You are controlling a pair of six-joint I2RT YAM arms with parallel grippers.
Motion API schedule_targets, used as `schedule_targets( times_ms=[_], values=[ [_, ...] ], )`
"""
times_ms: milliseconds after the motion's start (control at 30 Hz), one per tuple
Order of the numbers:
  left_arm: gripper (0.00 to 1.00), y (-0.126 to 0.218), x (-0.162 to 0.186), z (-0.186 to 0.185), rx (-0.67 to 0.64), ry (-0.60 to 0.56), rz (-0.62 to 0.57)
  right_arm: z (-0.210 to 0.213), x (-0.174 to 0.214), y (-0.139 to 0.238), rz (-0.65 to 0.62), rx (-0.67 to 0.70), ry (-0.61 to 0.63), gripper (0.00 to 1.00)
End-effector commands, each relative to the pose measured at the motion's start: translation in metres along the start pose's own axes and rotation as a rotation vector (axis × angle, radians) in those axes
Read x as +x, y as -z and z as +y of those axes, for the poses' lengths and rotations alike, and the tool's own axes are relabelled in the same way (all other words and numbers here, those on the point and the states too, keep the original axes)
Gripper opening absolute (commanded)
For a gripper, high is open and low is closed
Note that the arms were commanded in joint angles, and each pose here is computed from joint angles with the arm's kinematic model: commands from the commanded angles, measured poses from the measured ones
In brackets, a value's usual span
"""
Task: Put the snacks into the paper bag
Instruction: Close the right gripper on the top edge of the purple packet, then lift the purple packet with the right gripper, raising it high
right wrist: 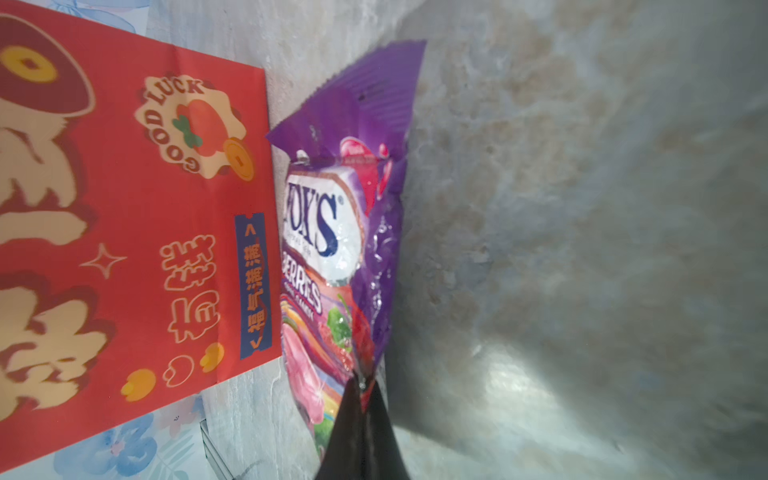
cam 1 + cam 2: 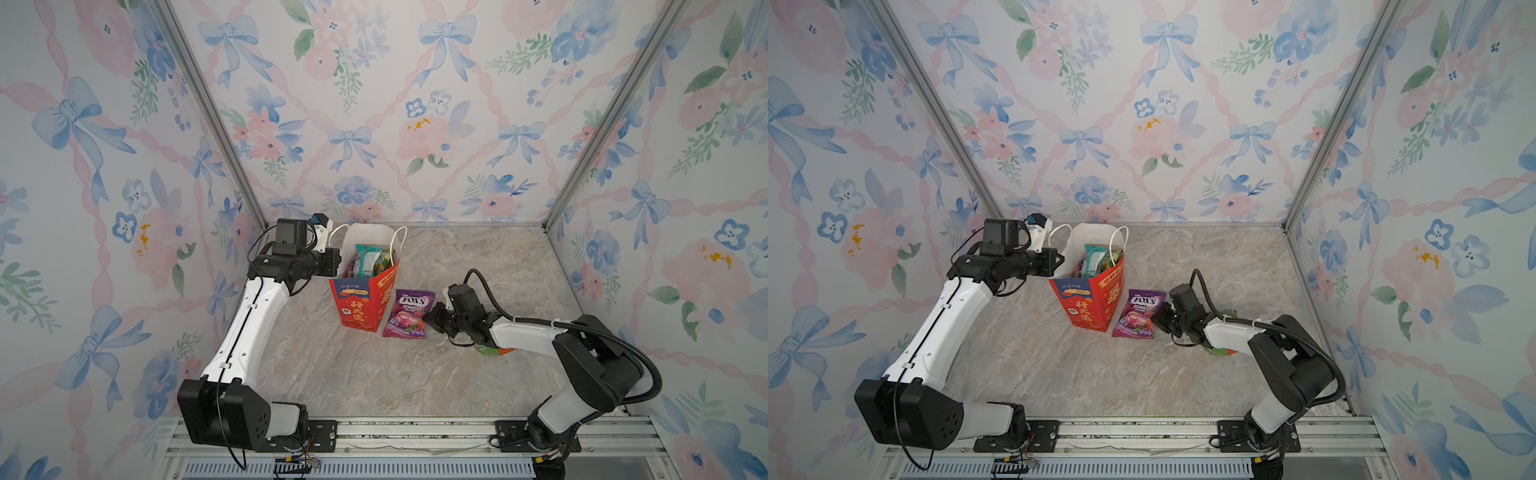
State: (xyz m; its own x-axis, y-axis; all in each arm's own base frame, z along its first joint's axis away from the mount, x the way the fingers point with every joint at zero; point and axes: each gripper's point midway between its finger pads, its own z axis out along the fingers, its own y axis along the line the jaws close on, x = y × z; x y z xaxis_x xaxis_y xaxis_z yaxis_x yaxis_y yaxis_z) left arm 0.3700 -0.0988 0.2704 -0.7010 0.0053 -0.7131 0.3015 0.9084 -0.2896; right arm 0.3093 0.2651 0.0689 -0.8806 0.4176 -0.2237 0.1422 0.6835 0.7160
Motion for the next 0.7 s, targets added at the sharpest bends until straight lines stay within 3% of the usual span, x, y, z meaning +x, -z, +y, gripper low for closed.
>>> schedule_targets(
  times_ms=[0, 300, 667],
  values=[
    [0.0, 0.008, -0.001, -0.007, 0.032, -0.008, -0.013, 0.009, -0.018, 0.025, -0.053, 0.039, 0.069, 0.0],
    [0.0, 0.007, -0.001, -0.014, 0.063, 0.005, -0.01, 0.031, -0.057, 0.09, -0.184, 0.049, 0.14, 0.0],
    [0.0, 0.008, -0.002, -0.022, 0.083, 0.003, -0.011, 0.098, -0.104, 0.161, -0.339, -0.018, 0.26, 0.0]
  ],
)
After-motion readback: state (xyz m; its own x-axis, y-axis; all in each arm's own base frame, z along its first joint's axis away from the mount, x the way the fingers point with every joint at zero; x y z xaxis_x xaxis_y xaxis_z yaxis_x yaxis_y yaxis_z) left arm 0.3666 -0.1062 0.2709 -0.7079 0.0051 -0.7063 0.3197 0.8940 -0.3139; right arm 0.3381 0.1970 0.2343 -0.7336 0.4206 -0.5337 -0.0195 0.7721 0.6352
